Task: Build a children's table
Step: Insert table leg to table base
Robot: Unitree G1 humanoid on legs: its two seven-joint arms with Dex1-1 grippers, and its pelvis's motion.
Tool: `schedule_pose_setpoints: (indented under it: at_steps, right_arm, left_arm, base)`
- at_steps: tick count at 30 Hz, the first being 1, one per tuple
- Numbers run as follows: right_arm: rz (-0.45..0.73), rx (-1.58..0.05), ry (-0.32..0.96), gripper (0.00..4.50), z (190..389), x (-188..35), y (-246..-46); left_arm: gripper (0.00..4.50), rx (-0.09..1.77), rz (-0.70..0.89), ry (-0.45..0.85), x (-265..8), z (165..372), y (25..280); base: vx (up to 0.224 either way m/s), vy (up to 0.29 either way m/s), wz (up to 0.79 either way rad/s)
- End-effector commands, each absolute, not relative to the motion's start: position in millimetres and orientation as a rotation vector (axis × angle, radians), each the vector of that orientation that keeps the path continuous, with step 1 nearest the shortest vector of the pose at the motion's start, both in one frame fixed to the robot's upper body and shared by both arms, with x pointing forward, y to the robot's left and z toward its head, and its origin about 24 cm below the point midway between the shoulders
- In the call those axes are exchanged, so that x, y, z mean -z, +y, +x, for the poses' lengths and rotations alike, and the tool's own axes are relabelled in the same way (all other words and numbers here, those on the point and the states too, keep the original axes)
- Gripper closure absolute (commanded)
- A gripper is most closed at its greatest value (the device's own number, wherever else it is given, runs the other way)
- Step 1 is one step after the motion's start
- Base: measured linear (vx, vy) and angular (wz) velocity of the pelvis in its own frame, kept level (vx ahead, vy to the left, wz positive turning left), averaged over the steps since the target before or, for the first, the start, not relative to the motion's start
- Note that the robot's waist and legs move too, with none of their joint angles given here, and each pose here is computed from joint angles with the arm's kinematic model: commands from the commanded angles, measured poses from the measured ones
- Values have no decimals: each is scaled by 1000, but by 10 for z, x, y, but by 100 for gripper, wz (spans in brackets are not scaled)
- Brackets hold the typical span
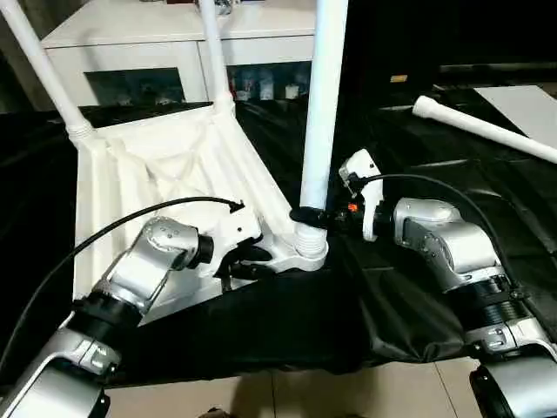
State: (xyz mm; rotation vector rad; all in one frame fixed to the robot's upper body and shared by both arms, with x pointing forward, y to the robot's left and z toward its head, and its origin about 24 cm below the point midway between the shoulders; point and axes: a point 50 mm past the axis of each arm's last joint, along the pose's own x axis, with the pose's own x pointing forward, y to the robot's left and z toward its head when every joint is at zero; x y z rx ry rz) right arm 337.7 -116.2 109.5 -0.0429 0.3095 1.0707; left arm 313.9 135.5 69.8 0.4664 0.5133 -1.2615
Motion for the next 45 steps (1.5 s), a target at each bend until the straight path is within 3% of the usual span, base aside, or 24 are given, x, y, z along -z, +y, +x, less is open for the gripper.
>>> schedule_pose_setpoints:
  at_steps: [1,5,16,17,31,37,45]
  right_arm:
    - [-64,-1069,277,264,3390,-1152,-1177]
    - [-68,-1068,277,264,3392,-1150,-1180]
    - [-69,-1069,277,264,3381,-1143,-1176]
    - [-70,-1069,278,264,3380,-1139,-1174]
    - [-86,-1068,278,264,3389,-1141,-1194]
    - [-93,-1035,255,264,3430,-1170,-1222]
    - [-78,-977,228,264,3521,-1202,-1262]
  left_arm:
    - [260,1286,485,537,-690,3139,1362]
    - [221,1233,520,539,-636,3192,1391]
    - [215,1190,498,571,-585,3256,1433]
    - [244,1191,494,579,-573,3259,1441]
    - [343,1202,466,591,-541,3266,1460]
    - [375,1223,448,579,-550,3246,1442]
    - [383,1338,428,545,-548,3105,1369]
  base:
    - [0,0,0]
    - [0,0,0]
    - [0,0,0]
    - [0,0,0]
    - [0,0,0]
    - [0,0,0]
    - [0,0,0]
